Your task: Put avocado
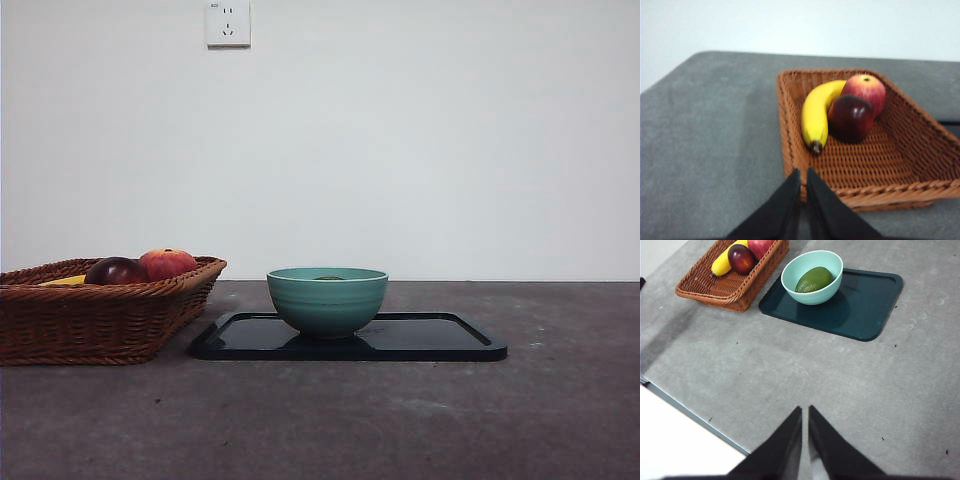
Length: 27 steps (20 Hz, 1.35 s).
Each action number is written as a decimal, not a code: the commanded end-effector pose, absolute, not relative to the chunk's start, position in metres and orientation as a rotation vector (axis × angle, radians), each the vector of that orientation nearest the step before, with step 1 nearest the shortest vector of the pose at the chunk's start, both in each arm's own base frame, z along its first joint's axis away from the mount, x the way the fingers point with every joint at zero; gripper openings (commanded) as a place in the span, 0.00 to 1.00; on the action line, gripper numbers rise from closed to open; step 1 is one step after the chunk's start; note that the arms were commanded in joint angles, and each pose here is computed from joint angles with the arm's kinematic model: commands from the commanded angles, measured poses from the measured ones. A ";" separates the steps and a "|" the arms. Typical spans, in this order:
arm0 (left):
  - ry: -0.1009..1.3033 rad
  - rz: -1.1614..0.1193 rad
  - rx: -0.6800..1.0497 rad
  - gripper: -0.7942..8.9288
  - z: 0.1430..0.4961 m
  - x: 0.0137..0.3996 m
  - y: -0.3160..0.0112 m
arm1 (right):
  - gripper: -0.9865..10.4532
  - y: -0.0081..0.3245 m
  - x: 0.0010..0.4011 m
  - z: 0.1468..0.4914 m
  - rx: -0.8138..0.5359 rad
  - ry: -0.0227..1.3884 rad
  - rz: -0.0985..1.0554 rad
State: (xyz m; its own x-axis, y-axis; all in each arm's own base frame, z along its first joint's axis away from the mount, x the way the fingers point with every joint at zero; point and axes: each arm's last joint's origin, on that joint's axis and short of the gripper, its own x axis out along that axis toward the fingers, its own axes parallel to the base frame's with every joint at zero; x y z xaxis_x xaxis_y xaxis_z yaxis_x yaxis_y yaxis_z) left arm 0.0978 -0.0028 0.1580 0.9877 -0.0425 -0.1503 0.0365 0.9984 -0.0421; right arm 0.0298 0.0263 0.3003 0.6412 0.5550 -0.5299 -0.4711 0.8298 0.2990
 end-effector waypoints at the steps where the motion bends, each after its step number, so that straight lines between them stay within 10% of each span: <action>1: 0.190 -0.021 -0.046 0.10 0.149 0.098 -0.001 | 0.10 0.026 0.029 0.303 0.148 0.637 0.596; 27: 0.182 -0.008 -0.045 0.10 0.149 0.096 -0.001 | 0.10 0.026 0.029 0.303 0.148 0.636 0.596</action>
